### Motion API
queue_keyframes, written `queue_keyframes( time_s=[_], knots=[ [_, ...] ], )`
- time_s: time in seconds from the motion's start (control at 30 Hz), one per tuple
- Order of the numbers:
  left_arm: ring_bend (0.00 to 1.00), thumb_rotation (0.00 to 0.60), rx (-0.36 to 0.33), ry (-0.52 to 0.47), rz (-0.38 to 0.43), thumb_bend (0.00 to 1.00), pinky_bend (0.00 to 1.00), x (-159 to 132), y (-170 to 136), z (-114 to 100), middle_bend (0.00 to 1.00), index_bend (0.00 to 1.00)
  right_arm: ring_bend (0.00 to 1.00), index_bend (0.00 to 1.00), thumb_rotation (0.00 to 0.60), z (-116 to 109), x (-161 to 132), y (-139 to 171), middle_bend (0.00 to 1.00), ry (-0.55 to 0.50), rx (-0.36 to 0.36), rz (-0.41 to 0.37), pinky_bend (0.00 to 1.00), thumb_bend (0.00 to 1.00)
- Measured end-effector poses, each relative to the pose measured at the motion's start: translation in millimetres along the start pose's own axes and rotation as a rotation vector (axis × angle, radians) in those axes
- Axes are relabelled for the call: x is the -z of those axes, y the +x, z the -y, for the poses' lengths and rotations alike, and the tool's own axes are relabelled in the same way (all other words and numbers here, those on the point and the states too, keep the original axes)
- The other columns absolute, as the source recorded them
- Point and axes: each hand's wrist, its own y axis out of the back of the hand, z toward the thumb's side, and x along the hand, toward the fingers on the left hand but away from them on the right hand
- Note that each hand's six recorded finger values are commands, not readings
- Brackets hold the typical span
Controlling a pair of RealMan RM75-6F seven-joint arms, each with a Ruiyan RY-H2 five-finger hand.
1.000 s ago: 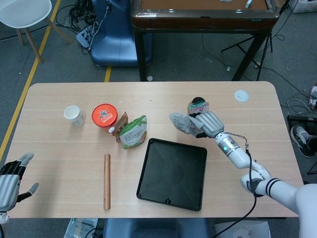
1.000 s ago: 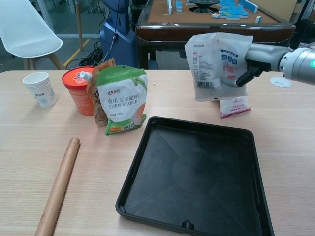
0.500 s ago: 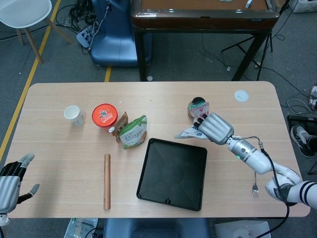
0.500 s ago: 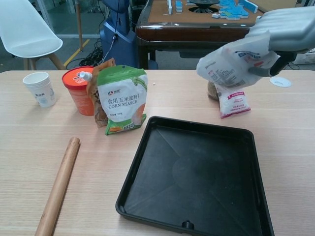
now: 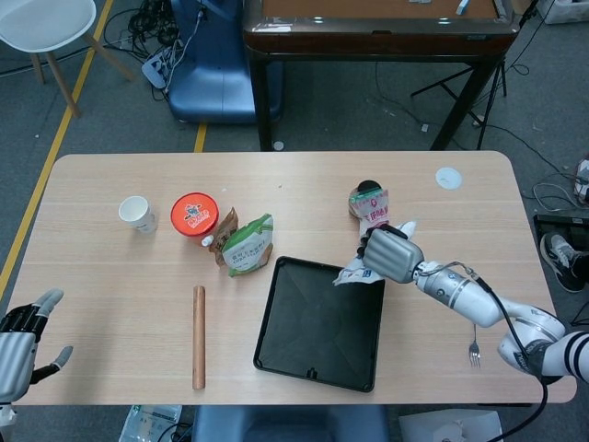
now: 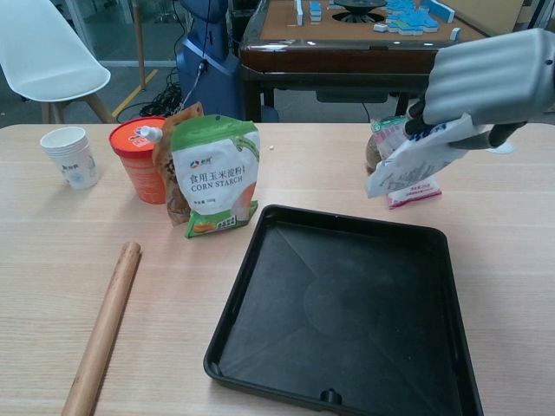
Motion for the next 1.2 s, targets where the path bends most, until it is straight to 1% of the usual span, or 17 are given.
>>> queue_keyframes(
  time_s=[0.17,0.27,0.47,0.73,0.93,1.03,1.2],
  knots=[
    [0.19,0.600,0.003,-0.003,-0.007,0.20,0.16,1.6,-3.2,2.8,0.15,0.12,0.68,0.81,0.600,3.8,-9.4,-5.0,0.75,0.102,-0.052,-0.078,0.80,1.00],
    [0.19,0.600,0.006,-0.003,-0.011,0.20,0.16,2.7,-4.2,4.5,0.15,0.12,0.68,0.82,0.600,7.2,-12.5,-7.8,0.76,0.146,-0.084,-0.112,0.80,1.00],
    [0.19,0.600,0.014,-0.005,-0.014,0.20,0.16,3.0,-4.3,9.0,0.15,0.12,0.68,0.84,0.600,9.3,-12.6,-15.7,0.77,0.207,-0.131,-0.148,0.80,1.00],
    [0.19,0.600,0.019,-0.006,-0.020,0.20,0.15,4.4,-3.6,11.2,0.15,0.12,0.71,0.88,0.600,8.0,-10.9,-27.2,0.80,0.261,-0.164,-0.150,0.80,1.00],
    [0.19,0.600,0.026,-0.007,-0.033,0.20,0.15,7.2,-5.4,13.1,0.15,0.12,0.73,0.91,0.600,15.8,-15.2,-30.5,0.82,0.286,-0.207,-0.146,0.80,1.00],
    [0.19,0.600,0.032,-0.006,-0.036,0.20,0.15,7.7,-5.9,14.0,0.15,0.12,0.74,0.92,0.600,19.0,-17.1,-31.4,0.84,0.288,-0.230,-0.130,0.80,1.00],
    [0.19,0.600,0.026,-0.009,-0.034,0.20,0.15,7.0,-5.2,12.9,0.15,0.12,0.77,0.93,0.600,16.3,-17.1,-33.8,0.87,0.280,-0.262,-0.084,0.80,1.00]
  ],
)
